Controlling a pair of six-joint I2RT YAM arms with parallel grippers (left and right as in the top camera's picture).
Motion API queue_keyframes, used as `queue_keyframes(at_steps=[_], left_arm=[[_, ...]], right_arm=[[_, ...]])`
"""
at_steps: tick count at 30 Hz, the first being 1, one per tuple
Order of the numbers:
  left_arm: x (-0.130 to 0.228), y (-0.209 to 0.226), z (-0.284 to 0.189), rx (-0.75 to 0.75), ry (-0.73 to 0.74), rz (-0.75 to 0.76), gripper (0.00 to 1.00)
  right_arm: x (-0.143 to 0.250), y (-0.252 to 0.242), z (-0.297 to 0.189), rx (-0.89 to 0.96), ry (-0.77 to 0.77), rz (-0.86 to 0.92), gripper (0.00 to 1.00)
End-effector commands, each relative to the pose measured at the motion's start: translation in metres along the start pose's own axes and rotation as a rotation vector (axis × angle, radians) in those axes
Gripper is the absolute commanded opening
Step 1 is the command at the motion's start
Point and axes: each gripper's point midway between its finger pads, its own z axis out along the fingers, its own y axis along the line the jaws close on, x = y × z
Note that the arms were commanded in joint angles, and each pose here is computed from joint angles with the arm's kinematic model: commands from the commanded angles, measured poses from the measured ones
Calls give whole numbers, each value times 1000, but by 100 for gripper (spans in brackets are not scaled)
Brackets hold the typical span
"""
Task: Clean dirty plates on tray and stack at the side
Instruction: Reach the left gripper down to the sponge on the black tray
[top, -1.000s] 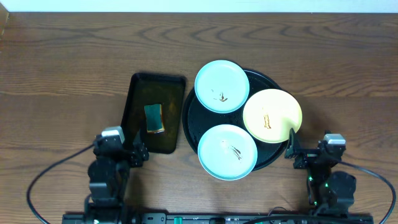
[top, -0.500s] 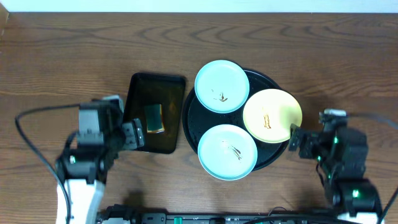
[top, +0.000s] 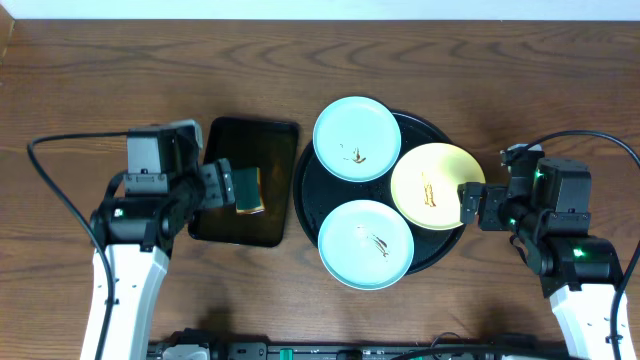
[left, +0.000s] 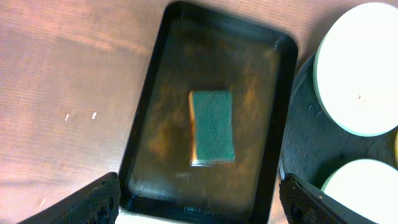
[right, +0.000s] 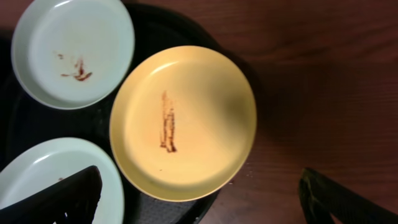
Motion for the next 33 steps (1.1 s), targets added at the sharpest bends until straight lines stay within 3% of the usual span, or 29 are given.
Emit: queue_keyframes(at_steps=[1, 16, 28, 33], left_arm=[[-10, -7, 13, 24, 4, -12, 81], [34, -11, 124, -8, 299, -5, 67], [63, -20, 156, -17, 403, 32, 66], [62, -10, 156, -112, 386, 77, 66]], right_arm=[[-9, -2, -4, 30, -25, -31, 98], [-9, -2, -4, 30, -25, -31, 99], [-9, -2, -4, 30, -25, -31, 99], [-9, -2, -4, 30, -25, -31, 99]])
